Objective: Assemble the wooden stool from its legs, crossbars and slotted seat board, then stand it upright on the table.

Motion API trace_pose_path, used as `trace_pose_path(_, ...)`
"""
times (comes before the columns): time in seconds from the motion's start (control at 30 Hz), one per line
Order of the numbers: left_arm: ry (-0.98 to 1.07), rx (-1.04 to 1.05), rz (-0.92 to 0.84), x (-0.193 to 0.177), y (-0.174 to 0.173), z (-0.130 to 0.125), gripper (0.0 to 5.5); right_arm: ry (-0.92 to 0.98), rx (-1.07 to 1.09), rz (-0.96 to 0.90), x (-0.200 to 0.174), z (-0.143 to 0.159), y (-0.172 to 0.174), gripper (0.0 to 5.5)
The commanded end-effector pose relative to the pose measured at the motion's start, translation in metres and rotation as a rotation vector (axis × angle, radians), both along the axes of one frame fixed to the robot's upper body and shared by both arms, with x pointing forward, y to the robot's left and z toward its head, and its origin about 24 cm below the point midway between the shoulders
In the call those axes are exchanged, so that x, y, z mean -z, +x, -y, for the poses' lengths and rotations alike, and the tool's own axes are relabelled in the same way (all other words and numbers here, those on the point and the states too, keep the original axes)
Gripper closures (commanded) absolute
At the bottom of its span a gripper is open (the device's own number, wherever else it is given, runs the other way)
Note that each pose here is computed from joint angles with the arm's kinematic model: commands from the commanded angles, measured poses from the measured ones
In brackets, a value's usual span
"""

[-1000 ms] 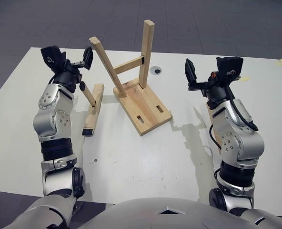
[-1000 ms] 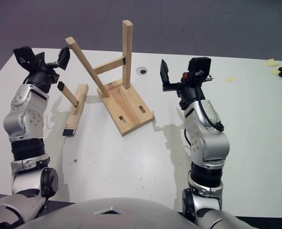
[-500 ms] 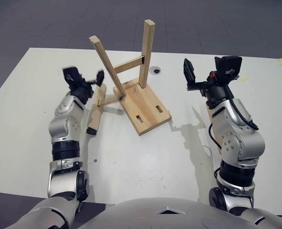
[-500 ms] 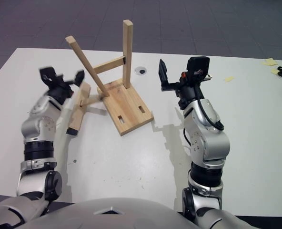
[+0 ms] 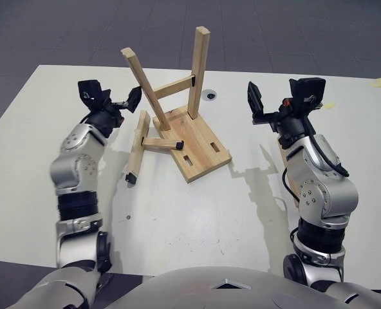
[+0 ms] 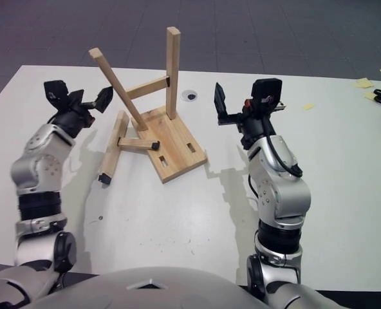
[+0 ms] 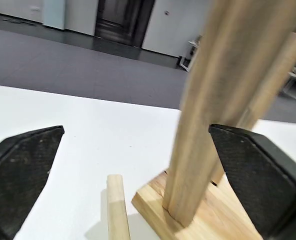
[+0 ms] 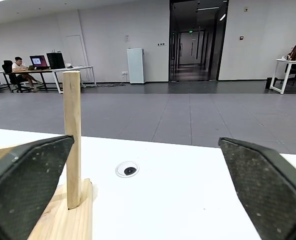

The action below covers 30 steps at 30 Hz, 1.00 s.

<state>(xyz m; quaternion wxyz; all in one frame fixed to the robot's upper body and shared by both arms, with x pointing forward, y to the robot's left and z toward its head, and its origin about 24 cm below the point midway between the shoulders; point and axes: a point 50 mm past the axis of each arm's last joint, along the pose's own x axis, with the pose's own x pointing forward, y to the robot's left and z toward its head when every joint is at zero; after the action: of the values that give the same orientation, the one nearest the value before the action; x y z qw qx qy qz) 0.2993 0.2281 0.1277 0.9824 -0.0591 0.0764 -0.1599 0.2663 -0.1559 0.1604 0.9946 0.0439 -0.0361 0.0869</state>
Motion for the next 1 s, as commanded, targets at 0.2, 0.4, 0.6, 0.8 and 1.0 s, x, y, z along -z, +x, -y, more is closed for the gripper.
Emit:
trace_pose_path(0.2, 0.26, 0.266, -0.338, 0.04, -0.035, 0.001, 0.11, 0.004, 0.016, -0.007, 0.004, -0.001, -0.006, 0.1)
trace_pose_path(0.4, 0.397, 0.288, -0.414, 0.051, -0.039, -0.007, 1.07, 0.002, 0.024, -0.018, 0.007, -0.001, -0.008, 0.1)
trace_pose_path(0.6, 0.498, 0.321, -0.455, 0.05, -0.037, -0.014, 2.03, 0.01, 0.059, -0.03, 0.011, -0.001, -0.015, 0.1)
trace_pose_path(0.8, 0.542, 0.352, -0.499, 0.054, -0.039, -0.021, 3.23, 0.031, 0.109, -0.036, 0.015, -0.001, -0.021, 0.1)
trace_pose_path(1.0, 0.475, 0.141, -0.42, 0.04, -0.019, -0.037, 4.19, 0.031, 0.141, -0.036, 0.017, 0.007, -0.02, 0.1)
